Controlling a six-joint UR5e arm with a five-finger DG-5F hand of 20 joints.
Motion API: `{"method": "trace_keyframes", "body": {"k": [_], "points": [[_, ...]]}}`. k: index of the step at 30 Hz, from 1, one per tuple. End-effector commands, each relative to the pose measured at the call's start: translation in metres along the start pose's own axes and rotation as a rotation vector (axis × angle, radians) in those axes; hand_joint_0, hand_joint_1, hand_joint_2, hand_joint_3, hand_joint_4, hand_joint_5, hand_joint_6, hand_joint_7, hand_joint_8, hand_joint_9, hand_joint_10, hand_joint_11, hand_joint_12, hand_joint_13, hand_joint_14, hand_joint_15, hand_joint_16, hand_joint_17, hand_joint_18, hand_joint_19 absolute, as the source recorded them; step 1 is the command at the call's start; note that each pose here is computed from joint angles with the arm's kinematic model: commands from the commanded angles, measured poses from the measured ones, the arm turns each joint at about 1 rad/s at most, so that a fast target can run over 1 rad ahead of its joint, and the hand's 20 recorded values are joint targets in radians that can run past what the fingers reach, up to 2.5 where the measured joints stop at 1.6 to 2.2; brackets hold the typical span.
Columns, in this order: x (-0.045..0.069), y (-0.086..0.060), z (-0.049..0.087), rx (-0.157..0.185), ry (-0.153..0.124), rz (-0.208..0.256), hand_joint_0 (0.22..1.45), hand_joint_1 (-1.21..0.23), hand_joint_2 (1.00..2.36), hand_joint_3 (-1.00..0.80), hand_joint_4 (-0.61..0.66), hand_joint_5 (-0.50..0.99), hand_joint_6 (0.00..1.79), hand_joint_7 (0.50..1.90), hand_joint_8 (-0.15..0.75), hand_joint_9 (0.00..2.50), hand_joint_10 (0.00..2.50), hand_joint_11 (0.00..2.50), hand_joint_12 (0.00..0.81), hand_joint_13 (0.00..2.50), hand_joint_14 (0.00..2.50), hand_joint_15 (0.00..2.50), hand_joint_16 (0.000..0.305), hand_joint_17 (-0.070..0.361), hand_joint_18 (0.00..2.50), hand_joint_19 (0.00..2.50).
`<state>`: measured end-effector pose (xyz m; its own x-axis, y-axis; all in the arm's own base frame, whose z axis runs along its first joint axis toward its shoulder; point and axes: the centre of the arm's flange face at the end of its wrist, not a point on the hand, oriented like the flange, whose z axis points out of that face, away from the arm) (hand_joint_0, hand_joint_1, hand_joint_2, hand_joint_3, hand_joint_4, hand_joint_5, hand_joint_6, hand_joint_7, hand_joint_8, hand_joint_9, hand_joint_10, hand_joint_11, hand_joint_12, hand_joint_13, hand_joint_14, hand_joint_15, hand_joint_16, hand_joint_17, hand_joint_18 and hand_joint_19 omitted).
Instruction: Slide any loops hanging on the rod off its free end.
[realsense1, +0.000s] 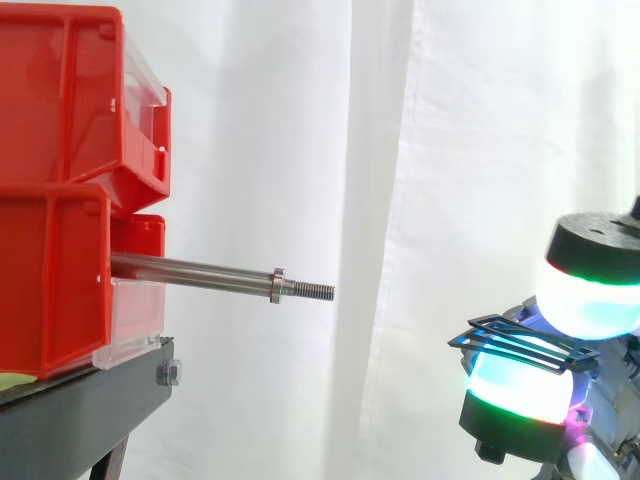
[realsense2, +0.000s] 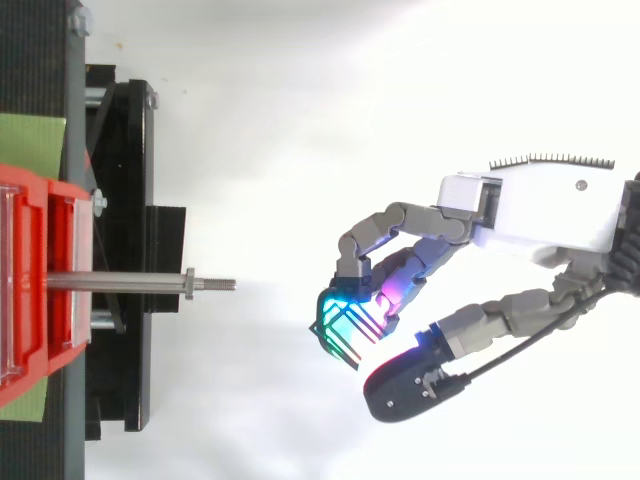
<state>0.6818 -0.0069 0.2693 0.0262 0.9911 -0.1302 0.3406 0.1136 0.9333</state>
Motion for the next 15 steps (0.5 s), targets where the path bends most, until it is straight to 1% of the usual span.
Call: {"method": "trace_keyframes", "body": {"k": [1, 3, 4, 5, 7, 8, 12, 15], "points": [[0.0, 0.0001, 0.0, 0.0, 0.0, 0.0, 0.59, -0.65, 1.0, -0.5, 0.17, -0.18, 0.84, 1.04, 0.318, 0.9, 0.01, 0.33, 0.319, 0.71, 0.0, 0.03, 0.043, 0.097, 0.73, 0.18], [0.0, 0.0001, 0.0, 0.0, 0.0, 0.0, 0.6, -0.66, 1.0, -0.49, 0.15, -0.17, 0.84, 1.06, 0.321, 0.9, 0.01, 0.33, 0.317, 0.72, 0.0, 0.04, 0.043, 0.097, 0.73, 0.18], [0.0, 0.0001, 0.0, 0.0, 0.0, 0.0, 0.61, -0.7, 1.01, -0.43, 0.14, -0.17, 0.85, 1.07, 0.319, 0.9, 0.01, 0.33, 0.319, 0.72, 0.0, 0.04, 0.043, 0.097, 0.73, 0.18], [0.0, 0.0001, 0.0, 0.0, 0.0, 0.0, 0.61, -0.72, 1.01, -0.4, 0.12, -0.17, 0.85, 1.08, 0.318, 0.9, 0.01, 0.34, 0.318, 0.72, 0.0, 0.03, 0.043, 0.097, 0.73, 0.19], [0.0, 0.0001, 0.0, 0.0, 0.0, 0.0, 0.61, -0.76, 1.01, -0.39, 0.12, -0.18, 0.85, 1.09, 0.319, 0.9, 0.01, 0.34, 0.318, 0.71, 0.0, 0.04, 0.043, 0.097, 0.73, 0.18], [0.0, 0.0001, 0.0, 0.0, 0.0, 0.0, 0.62, -0.79, 1.01, -0.4, 0.12, -0.18, 0.85, 1.08, 0.318, 0.89, 0.01, 0.34, 0.318, 0.71, 0.0, 0.03, 0.043, 0.097, 0.73, 0.19], [-0.0009, 0.0, 0.0001, 0.0, 0.0, 0.0, 0.63, -0.84, 1.01, -0.44, 0.12, -0.18, 0.86, 1.06, 0.315, 0.89, 0.01, 0.33, 0.317, 0.71, 0.0, 0.04, 0.043, 0.098, 0.74, 0.19], [-0.0009, 0.0, 0.0001, 0.0, 0.0, 0.0, 0.64, -0.86, 1.0, -0.45, 0.11, -0.18, 0.86, 1.08, 0.315, 0.89, 0.01, 0.34, 0.318, 0.72, 0.0, 0.04, 0.043, 0.098, 0.75, 0.19]]}}
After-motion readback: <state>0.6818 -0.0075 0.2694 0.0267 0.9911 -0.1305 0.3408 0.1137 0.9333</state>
